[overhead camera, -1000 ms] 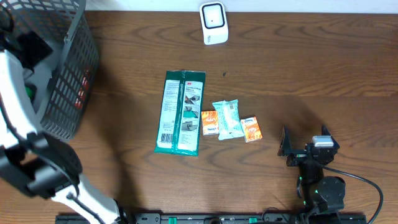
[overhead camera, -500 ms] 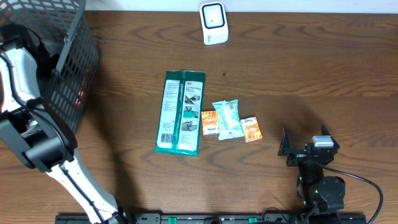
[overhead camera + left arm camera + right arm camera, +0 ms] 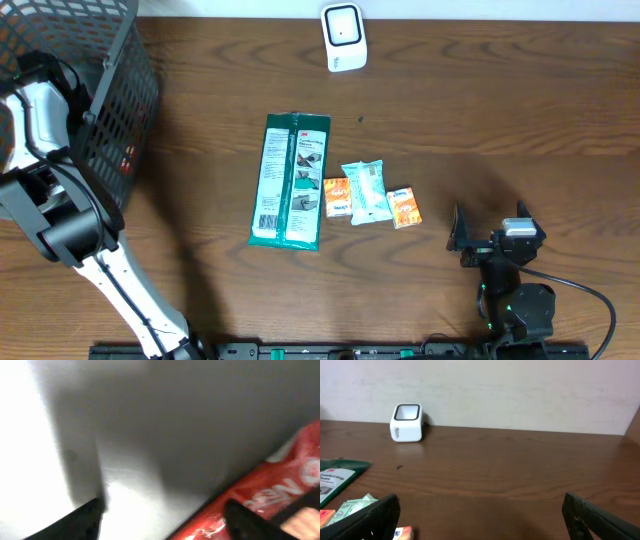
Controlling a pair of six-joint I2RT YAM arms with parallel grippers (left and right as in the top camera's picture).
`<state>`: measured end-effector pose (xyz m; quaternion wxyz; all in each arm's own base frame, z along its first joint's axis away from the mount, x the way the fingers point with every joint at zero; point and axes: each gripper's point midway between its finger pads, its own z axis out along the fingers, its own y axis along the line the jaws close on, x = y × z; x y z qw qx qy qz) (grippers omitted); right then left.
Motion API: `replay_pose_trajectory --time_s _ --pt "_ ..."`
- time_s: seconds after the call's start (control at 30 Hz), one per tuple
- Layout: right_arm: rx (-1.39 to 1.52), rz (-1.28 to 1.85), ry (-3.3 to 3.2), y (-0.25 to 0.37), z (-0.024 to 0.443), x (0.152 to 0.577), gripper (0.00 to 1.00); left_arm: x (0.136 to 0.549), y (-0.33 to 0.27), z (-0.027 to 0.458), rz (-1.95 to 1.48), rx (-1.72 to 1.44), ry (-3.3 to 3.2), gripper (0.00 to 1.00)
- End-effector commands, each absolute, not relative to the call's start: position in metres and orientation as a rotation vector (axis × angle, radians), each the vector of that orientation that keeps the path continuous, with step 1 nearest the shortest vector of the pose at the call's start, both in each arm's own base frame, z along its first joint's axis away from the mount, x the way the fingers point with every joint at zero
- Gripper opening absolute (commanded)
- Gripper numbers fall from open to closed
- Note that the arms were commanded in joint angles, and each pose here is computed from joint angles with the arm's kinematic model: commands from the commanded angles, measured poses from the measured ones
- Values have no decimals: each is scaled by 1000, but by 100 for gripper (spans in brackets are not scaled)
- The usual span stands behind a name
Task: Scan the item barcode
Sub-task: 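Reach the left gripper back down into the basket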
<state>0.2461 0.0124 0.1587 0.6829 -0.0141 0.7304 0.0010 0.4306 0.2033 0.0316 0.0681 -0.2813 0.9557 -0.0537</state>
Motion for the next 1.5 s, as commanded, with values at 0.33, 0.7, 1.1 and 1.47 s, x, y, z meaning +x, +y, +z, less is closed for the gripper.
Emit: replay_pose_trajectory --time_s 0.33,0.7,1.1,1.47 --pt "-31 -5 1636 11 159 246 99 407 260 54 364 -1054 2782 75" --pt "-31 -5 1636 11 159 246 99 436 202 98 -98 -841 2740 76" --pt "-31 -5 1636 11 159 246 99 409 175 24 49 -657 2941 76" --pt "-31 -5 1636 11 159 246 99 387 226 5 377 -936 2826 74"
